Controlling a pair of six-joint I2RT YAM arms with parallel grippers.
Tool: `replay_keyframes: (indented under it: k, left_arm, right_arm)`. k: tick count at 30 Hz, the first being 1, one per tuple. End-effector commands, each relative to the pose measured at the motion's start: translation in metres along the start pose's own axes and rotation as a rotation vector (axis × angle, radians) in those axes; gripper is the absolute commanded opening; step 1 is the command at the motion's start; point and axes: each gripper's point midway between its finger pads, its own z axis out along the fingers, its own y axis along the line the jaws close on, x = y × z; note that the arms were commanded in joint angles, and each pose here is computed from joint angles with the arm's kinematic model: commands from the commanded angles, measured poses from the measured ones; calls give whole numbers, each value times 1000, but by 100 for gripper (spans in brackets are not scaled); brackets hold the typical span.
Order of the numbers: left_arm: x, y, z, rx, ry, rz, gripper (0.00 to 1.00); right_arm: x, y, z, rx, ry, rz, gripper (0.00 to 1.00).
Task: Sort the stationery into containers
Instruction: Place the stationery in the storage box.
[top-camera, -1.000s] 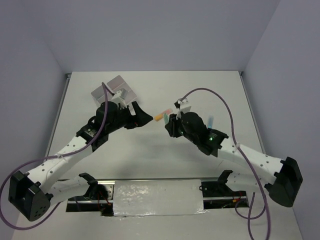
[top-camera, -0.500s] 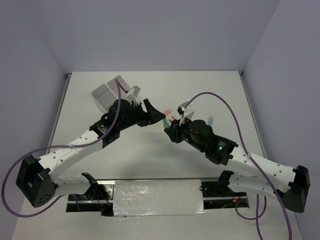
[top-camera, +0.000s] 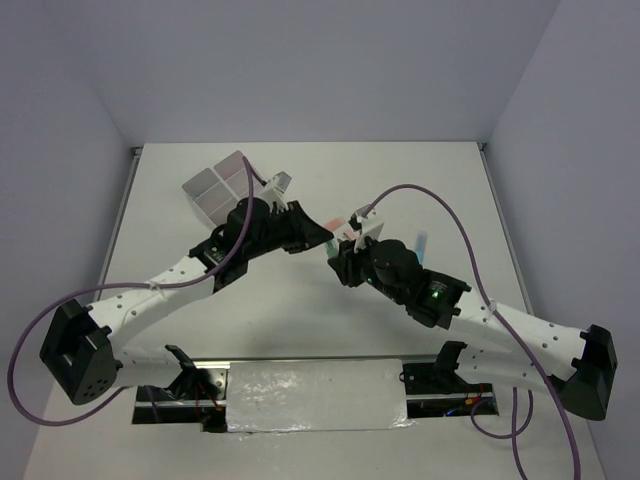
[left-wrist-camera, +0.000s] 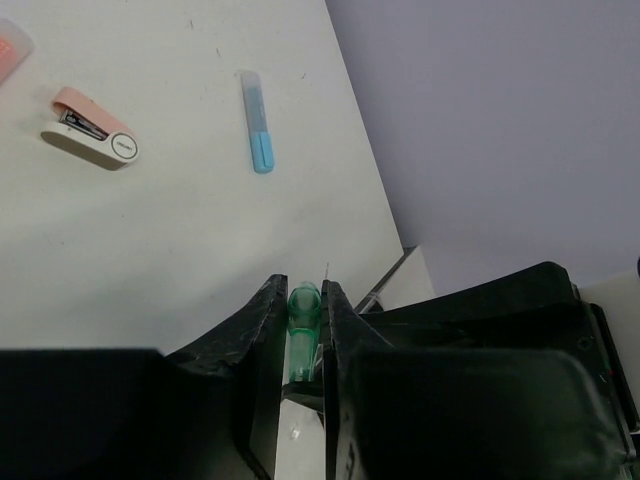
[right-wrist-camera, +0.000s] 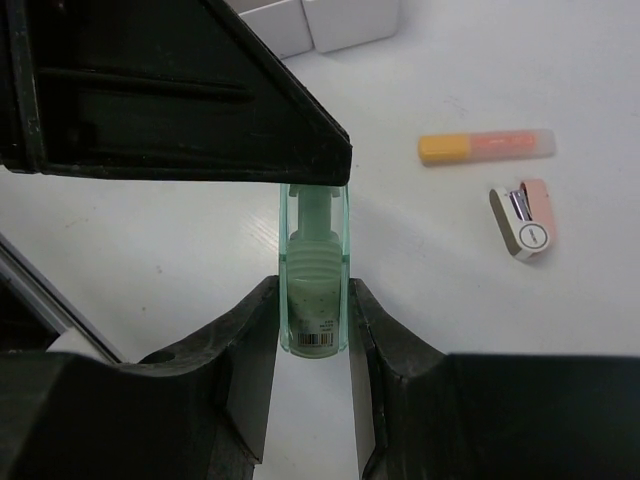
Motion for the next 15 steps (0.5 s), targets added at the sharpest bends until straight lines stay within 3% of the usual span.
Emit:
replay_keyframes:
  k: [1, 2, 4, 5, 7, 8, 9, 10, 11, 13, 15]
  left_arm:
    - [-9, -35, 4, 117, -5, 19, 13]
    - [-8, -35, 5, 117, 0, 28, 0]
    - [-9, -36, 9, 113, 9, 70, 0]
    - [-11, -34, 10, 101, 9, 107, 0]
    - [-19, -33, 12, 66, -8, 154, 0]
    - [-31, -26, 13, 7, -43, 221, 0]
    - [-39, -20, 14, -38, -65, 265, 0]
    - [-49, -13, 14, -92, -98, 309, 0]
    - [-60, -2, 13, -163, -123, 397, 0]
    - [-99, 29, 10, -387, -247, 451, 0]
    - [-128, 51, 13, -511, -308, 539, 0]
  right_arm:
    - [-32, 17, -2, -57, -78, 1, 12]
    - [-32, 18, -3, -67, -80, -1, 12]
    - [-27, 18, -2, -74, -77, 0, 16]
    - [-31, 19, -6, -85, -97, 9, 22]
    - [-28, 17, -8, -84, -122, 26, 51]
    - [-30, 11, -12, -66, -138, 41, 73]
    - [-32, 7, -14, -46, -147, 51, 76]
    - [-34, -3, -16, 6, -161, 69, 91]
    - [-37, -8, -21, 27, -179, 79, 100]
    - [-39, -23, -28, 79, -184, 92, 100]
    - [-36, -34, -32, 103, -178, 91, 100]
